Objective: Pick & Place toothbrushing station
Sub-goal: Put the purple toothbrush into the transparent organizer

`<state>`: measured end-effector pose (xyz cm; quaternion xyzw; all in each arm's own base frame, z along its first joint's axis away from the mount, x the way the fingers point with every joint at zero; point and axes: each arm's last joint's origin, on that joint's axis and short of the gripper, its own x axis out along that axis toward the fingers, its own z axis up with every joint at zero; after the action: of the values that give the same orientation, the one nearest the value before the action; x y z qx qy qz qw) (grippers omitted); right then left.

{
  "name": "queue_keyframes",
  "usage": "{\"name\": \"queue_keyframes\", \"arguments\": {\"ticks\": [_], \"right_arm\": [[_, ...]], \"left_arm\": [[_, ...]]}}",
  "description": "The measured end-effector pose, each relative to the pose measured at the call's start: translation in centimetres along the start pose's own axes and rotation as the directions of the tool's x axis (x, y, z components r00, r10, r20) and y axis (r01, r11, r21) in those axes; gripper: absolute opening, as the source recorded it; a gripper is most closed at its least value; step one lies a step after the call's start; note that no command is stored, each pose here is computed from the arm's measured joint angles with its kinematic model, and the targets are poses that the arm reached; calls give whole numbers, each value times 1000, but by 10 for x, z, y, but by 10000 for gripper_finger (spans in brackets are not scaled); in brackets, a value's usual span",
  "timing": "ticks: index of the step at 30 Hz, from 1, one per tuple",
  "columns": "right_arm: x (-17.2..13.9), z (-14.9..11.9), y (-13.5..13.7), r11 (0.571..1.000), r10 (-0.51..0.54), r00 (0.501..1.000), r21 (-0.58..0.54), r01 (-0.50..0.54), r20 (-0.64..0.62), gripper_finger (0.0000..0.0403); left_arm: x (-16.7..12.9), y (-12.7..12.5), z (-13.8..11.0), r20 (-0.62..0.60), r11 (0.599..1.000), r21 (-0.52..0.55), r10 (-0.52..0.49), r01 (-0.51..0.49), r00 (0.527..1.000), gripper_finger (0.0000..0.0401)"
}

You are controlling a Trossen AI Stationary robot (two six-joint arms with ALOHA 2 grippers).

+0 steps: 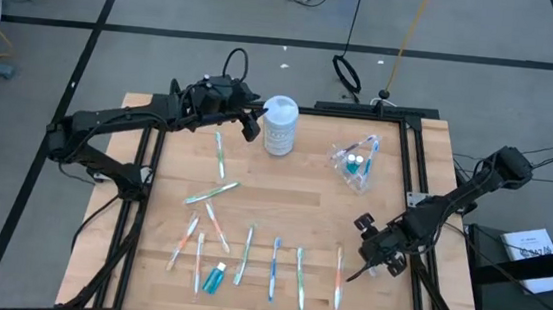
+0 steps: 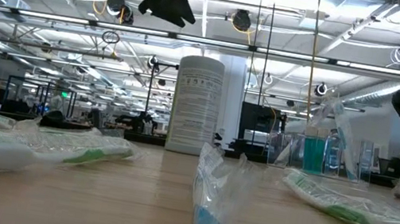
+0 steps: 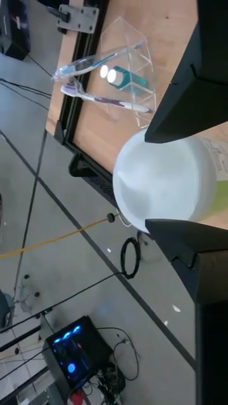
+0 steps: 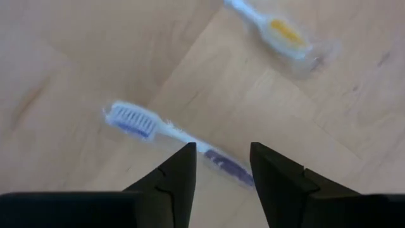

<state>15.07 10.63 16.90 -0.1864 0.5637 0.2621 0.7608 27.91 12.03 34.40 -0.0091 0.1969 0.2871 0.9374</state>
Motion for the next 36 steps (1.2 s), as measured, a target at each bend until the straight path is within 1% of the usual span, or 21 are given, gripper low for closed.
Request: {"name": "queue_keyframes", "arguments": {"ticks": [4,7,10,12,15,19,21,24,27,33,36], "right_arm": [[5,1,4,999,9,1000,-30,-10,-24,144],[9,2,7,992,13,999,-124,-18,-39,144],[14,3,8,971,9,999,-236,-22,-52,144],[20,5,8,956,-17,999,-292,2,-48,144],[32,6,6,936,-53,998,-350,40,-29,144],[44,2,6,908,-64,998,-416,49,-21,144],[49,2,6,905,-64,998,-421,57,-3,140],[51,4,5,914,-65,996,-397,83,58,124],[52,6,5,917,-64,994,-387,95,91,95],[52,8,5,941,-63,991,-323,98,117,20],[52,9,5,963,-74,990,-249,103,120,8]], "left_arm": [[0,0,0,-2,1000,2,0,0,1000,214],[0,0,0,-4,1000,4,0,0,1000,214],[0,0,0,-4,1000,4,0,0,1000,214],[0,0,0,-5,1000,5,0,0,1000,214],[0,0,0,-5,1000,5,0,0,1000,214],[0,0,-1,-5,1000,7,-1,1,1000,214],[0,0,-1,-6,1000,13,-1,1,1000,214],[0,0,-1,-6,1000,28,-1,2,1000,214],[0,0,-1,-6,999,32,-2,2,1000,214],[0,0,-1,-6,999,54,-2,3,1000,214],[0,0,-1,-6,998,58,-3,3,1000,214]]}}
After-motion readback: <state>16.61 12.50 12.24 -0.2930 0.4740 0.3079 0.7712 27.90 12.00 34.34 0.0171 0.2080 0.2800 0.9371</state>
